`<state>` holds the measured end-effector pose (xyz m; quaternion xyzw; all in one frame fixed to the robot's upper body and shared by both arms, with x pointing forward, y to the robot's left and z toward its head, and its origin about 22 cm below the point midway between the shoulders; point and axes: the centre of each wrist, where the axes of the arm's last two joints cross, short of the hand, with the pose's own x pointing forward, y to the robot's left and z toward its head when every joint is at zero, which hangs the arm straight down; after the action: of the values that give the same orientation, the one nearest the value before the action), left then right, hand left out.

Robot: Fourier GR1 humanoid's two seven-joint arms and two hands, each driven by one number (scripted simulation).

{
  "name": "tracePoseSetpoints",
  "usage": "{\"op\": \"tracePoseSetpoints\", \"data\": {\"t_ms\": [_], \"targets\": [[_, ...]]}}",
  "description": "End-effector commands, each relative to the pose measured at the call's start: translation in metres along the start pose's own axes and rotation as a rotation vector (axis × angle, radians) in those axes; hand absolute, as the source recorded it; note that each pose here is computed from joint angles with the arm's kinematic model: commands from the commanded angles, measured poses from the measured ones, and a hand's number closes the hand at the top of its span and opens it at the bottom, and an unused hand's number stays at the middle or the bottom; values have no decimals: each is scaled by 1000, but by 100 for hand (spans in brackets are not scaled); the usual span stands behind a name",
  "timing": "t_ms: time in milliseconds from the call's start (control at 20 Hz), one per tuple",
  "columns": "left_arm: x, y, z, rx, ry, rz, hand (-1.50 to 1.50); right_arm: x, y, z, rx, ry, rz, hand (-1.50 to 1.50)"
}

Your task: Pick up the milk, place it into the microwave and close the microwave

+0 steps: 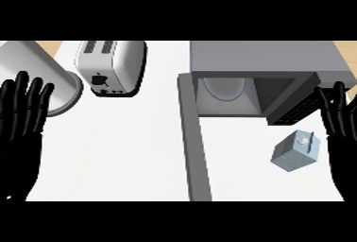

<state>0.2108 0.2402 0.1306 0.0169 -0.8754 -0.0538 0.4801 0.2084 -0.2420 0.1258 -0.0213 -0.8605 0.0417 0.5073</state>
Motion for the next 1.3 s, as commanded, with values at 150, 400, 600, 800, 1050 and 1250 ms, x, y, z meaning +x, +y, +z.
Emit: {"op": "tracePoseSetpoints", "data": {"t_ms": [150, 400, 600, 800, 1050, 1250], "targets": [[-1, 20, 5, 71, 25, -11, -150, 3, 1, -18, -97, 0, 79, -150], [-9, 27, 18, 178, 177, 46, -150, 24, 10, -28, -98, 97, 108, -150], [9, 28, 42, 169, 175, 35, -150, 37, 40, -7, -97, 131, 109, -150], [27, 52, 50, 160, 183, 35, -150, 48, 30, -8, -150, 130, 161, -150], [33, 47, 71, 177, 196, 47, -150, 33, 38, 4, -211, 179, 195, -150], [37, 59, 85, 172, 165, 41, -150, 12, 32, 10, -221, 229, 198, -150]]}}
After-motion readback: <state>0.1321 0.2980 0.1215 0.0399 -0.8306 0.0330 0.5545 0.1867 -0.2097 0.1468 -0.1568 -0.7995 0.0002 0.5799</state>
